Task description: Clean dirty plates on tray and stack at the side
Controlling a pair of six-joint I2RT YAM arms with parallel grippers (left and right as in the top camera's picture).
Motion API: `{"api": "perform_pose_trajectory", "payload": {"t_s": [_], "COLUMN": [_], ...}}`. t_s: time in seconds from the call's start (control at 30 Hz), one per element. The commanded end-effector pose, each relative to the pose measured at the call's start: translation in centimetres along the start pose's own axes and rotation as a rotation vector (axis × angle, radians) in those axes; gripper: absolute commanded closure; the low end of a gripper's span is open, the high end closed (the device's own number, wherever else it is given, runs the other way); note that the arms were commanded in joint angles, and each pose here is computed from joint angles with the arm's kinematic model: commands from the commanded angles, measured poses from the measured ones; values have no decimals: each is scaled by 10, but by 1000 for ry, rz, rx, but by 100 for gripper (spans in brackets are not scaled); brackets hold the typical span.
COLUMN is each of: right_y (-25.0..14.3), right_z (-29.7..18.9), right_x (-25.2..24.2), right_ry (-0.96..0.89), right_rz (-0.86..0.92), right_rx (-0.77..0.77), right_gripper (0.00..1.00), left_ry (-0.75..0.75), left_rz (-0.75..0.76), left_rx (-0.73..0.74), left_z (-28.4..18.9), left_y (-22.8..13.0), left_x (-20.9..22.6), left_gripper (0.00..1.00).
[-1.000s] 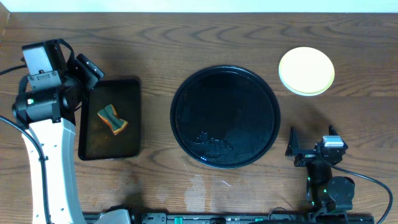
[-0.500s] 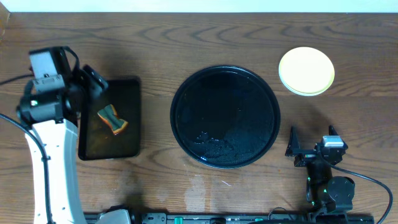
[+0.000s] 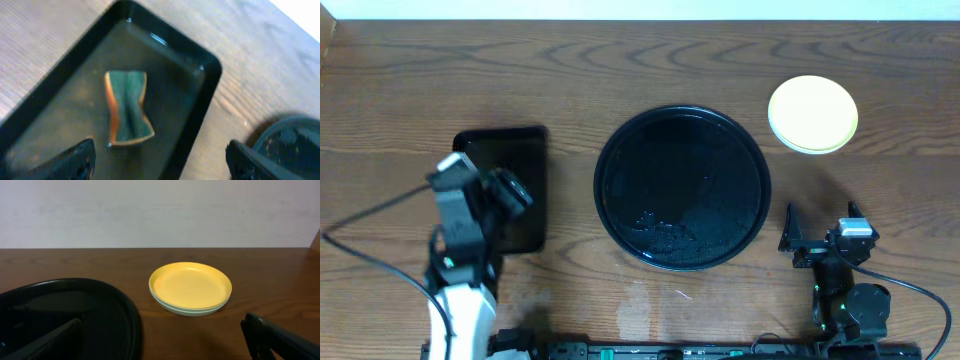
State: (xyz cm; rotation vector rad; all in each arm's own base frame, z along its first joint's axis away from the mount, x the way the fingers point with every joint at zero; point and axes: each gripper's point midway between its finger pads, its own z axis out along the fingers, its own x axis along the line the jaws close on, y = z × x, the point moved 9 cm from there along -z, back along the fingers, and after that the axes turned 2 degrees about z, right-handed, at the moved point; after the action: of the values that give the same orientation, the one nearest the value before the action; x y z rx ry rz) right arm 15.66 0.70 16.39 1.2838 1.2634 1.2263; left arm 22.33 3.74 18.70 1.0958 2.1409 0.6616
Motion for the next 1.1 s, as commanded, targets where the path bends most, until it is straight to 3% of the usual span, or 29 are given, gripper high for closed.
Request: {"api": "perform_pose_trajectory", "payload": {"t_s": [0.0,0.3,1.07], "right_y": [0,0,0], "right_z": [0,0,0], "right_x": [0,0,0], "right_ry": [2,2,2], "right_rz": [-10,-10,-10], "right_rx": [-1,0,0], "right_gripper": [1,1,1], "left_ry": [-56,-223,-284], "left_rz": [32,246,349], "left_rx": [-52,-277,-520], "left_z": [0,-7,-29], "left_y": [-27,-66,-77], "left_x": [6,7,16], "left_gripper": [16,16,16]}}
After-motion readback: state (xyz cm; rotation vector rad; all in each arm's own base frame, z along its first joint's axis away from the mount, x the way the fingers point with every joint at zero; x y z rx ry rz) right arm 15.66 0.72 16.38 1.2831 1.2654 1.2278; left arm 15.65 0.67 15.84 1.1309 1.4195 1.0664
